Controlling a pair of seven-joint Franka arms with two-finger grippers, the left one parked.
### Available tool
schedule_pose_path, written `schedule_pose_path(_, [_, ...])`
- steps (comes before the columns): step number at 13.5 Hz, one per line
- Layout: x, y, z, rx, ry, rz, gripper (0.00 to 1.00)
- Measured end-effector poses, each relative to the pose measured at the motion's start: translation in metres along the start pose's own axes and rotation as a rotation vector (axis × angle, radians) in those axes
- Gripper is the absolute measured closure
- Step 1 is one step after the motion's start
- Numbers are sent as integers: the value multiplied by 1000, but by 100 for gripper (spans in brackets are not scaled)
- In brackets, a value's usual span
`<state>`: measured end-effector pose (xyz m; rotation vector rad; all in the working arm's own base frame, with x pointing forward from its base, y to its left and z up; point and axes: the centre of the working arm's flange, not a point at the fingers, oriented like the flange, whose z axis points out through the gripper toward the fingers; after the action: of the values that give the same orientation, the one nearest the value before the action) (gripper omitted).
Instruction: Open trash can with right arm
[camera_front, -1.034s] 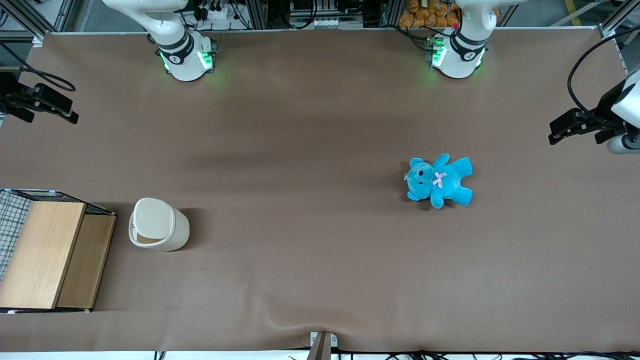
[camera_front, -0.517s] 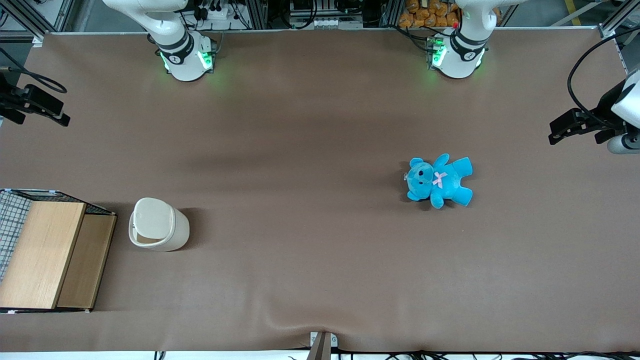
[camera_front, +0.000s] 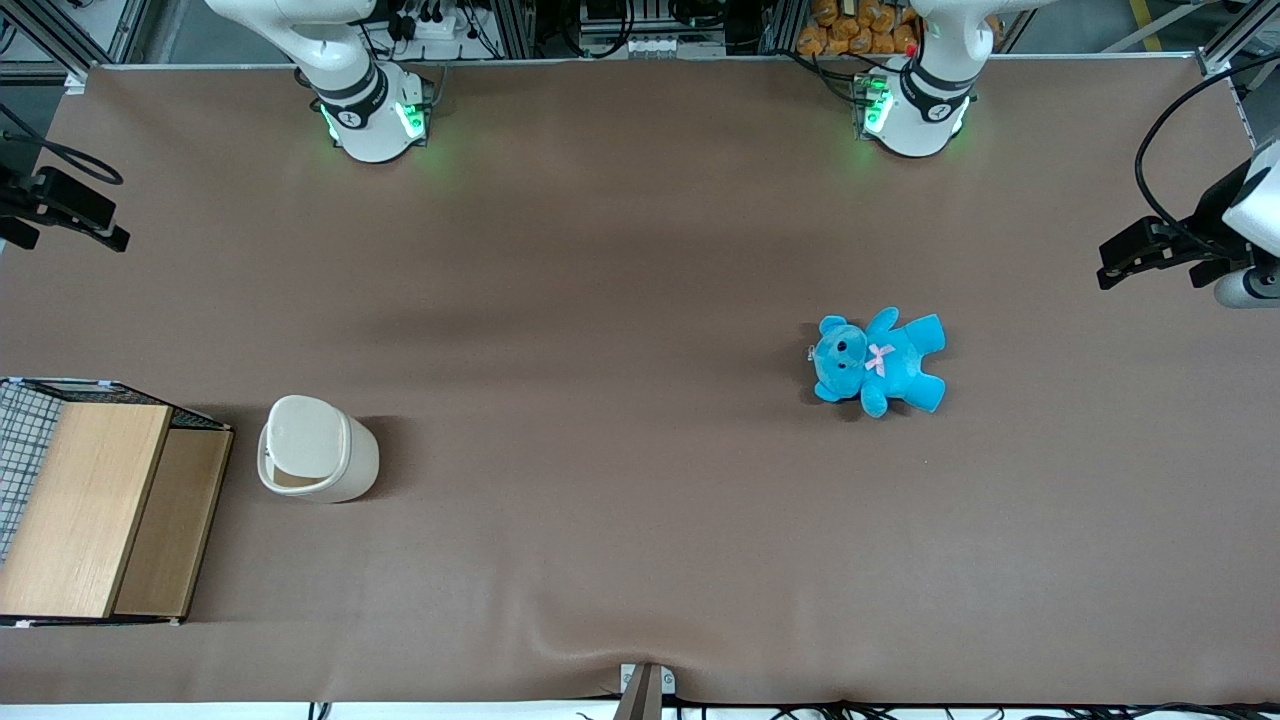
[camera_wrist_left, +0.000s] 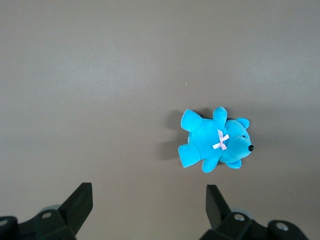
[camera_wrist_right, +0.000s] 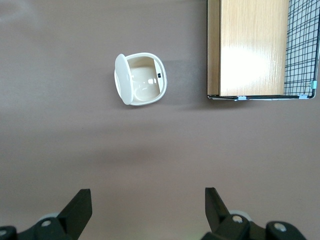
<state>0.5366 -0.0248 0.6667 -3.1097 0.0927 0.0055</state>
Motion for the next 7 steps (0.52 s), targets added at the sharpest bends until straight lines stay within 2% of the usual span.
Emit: schedule_pose_path(7, [4, 2, 6, -11, -12, 2, 0])
